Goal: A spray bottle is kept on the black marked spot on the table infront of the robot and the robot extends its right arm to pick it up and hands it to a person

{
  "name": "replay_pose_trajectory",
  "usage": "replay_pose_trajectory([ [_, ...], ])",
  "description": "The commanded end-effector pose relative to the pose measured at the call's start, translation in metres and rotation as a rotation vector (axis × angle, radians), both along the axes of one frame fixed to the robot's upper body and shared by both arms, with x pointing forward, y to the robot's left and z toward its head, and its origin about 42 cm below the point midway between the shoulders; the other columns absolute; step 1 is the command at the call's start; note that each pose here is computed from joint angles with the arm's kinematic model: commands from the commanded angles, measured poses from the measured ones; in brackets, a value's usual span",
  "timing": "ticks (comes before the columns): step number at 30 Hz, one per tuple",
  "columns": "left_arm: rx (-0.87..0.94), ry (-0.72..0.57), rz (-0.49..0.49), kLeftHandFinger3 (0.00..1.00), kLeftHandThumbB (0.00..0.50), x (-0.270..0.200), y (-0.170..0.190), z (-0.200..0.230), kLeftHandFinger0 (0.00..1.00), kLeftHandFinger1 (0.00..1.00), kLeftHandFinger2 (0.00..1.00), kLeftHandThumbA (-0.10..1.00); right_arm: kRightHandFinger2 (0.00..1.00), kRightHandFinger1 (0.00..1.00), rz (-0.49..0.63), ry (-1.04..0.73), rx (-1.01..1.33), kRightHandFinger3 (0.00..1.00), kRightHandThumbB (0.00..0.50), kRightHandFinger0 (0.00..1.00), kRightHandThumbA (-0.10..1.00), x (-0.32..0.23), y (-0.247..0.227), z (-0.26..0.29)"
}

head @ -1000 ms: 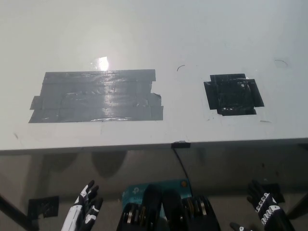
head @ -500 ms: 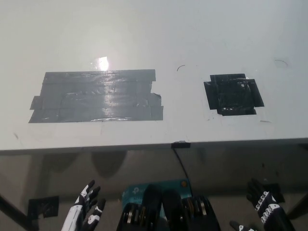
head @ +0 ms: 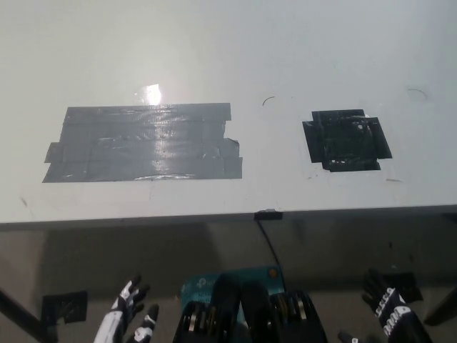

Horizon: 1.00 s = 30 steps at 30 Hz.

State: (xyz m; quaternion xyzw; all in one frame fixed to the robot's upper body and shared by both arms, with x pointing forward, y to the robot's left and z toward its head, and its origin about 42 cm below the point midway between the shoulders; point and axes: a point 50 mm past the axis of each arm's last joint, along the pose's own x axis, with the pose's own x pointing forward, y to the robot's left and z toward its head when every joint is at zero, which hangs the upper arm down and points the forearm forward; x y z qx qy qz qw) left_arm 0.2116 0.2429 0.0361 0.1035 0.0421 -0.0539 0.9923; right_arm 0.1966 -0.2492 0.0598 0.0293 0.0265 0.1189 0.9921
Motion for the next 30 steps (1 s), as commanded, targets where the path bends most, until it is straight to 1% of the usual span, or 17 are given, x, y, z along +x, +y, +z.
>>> replay_pose_trajectory([
  [1, 0.061, 0.072, -0.092, 1.0, 0.291, -0.017, 0.0, -0.003, 1.0, 1.0, 1.0, 0.6, 1.0, 1.0, 0.035, 0.026, -0.093, 1.0, 0.457, 1.0, 0.91, -0.015, -0.007, -0.006],
  [2, 0.074, 0.101, -0.113, 1.0, 0.291, -0.019, -0.001, -0.004, 0.97, 1.0, 1.0, 0.5, 1.0, 1.0, 0.044, 0.029, -0.157, 1.0, 0.429, 1.0, 0.83, -0.016, -0.008, -0.007],
  [3, 0.098, 0.126, -0.138, 1.0, 0.286, -0.02, 0.0, -0.005, 1.0, 1.0, 1.0, 0.57, 1.0, 1.0, 0.059, 0.03, -0.191, 1.0, 0.418, 1.0, 0.88, -0.016, -0.008, -0.009],
  [4, 0.156, 0.173, -0.185, 1.0, 0.29, -0.02, 0.0, -0.006, 1.0, 1.0, 1.0, 0.65, 1.0, 1.0, 0.08, 0.033, -0.217, 1.0, 0.43, 1.0, 0.89, -0.017, -0.007, -0.011],
  [5, 0.185, 0.194, -0.203, 1.0, 0.283, -0.02, -0.001, -0.006, 1.0, 1.0, 1.0, 0.65, 1.0, 1.0, 0.086, 0.034, -0.22, 1.0, 0.461, 1.0, 0.89, -0.018, -0.007, -0.012],
  [6, 0.204, 0.202, -0.214, 1.0, 0.284, -0.02, -0.001, -0.007, 1.0, 1.0, 1.0, 0.69, 1.0, 1.0, 0.089, 0.032, -0.214, 1.0, 0.46, 1.0, 0.9, -0.017, -0.005, -0.013],
  [7, 0.209, 0.203, -0.217, 1.0, 0.292, -0.02, -0.001, -0.007, 1.0, 1.0, 1.0, 0.73, 1.0, 1.0, 0.092, 0.031, -0.212, 1.0, 0.475, 1.0, 0.91, -0.017, -0.005, -0.013],
  [9, 0.208, 0.21, -0.215, 1.0, 0.316, -0.021, -0.001, -0.007, 1.0, 1.0, 1.0, 0.82, 1.0, 1.0, 0.095, 0.029, -0.213, 1.0, 0.498, 1.0, 0.96, -0.017, -0.002, -0.014],
  [10, 0.2, 0.202, -0.206, 1.0, 0.33, -0.023, -0.001, -0.007, 1.0, 1.0, 1.0, 0.85, 1.0, 1.0, 0.096, 0.025, -0.21, 1.0, 0.5, 1.0, 0.98, -0.017, -0.001, -0.015],
  [14, 0.177, 0.182, -0.184, 1.0, 0.339, -0.026, 0.0, -0.007, 1.0, 1.0, 1.0, 0.93, 1.0, 1.0, 0.094, 0.026, -0.199, 1.0, 0.5, 1.0, 0.98, -0.017, -0.001, -0.014],
  [17, 0.151, 0.154, -0.151, 1.0, 0.37, -0.027, 0.001, -0.006, 1.0, 1.0, 1.0, 1.0, 1.0, 1.0, 0.094, 0.018, -0.197, 1.0, 0.5, 1.0, 1.0, -0.015, 0.0, -0.012],
  [19, 0.137, 0.131, -0.133, 1.0, 0.356, -0.027, 0.001, -0.006, 1.0, 1.0, 1.0, 1.0, 1.0, 1.0, 0.094, 0.016, -0.196, 1.0, 0.5, 1.0, 1.0, -0.014, 0.0, -0.011],
  [20, 0.116, 0.105, -0.1, 1.0, 0.368, -0.027, 0.0, -0.006, 1.0, 1.0, 1.0, 1.0, 1.0, 1.0, 0.094, 0.008, -0.194, 1.0, 0.493, 1.0, 1.0, -0.013, 0.0, -0.011],
  [23, 0.086, 0.061, -0.07, 1.0, 0.37, -0.029, 0.0, -0.008, 1.0, 1.0, 1.0, 1.0, 1.0, 1.0, 0.095, -0.003, -0.188, 1.0, 0.477, 1.0, 1.0, -0.014, 0.0, -0.01],
  [25, 0.064, 0.048, -0.053, 1.0, 0.378, -0.031, 0.0, -0.008, 1.0, 1.0, 1.0, 1.0, 1.0, 1.0, 0.096, -0.005, -0.185, 1.0, 0.476, 1.0, 1.0, -0.015, 0.0, -0.01],
  [28, 0.02, 0.03, -0.021, 1.0, 0.371, -0.032, 0.0, -0.01, 1.0, 1.0, 1.0, 1.0, 1.0, 1.0, 0.099, -0.001, -0.173, 1.0, 0.474, 1.0, 1.0, -0.016, 0.001, -0.009],
  [30, 0.01, 0.013, -0.014, 1.0, 0.36, -0.032, 0.0, -0.01, 1.0, 1.0, 1.0, 1.0, 1.0, 1.0, 0.1, 0.003, -0.157, 1.0, 0.488, 1.0, 1.0, -0.015, 0.001, -0.008],
])
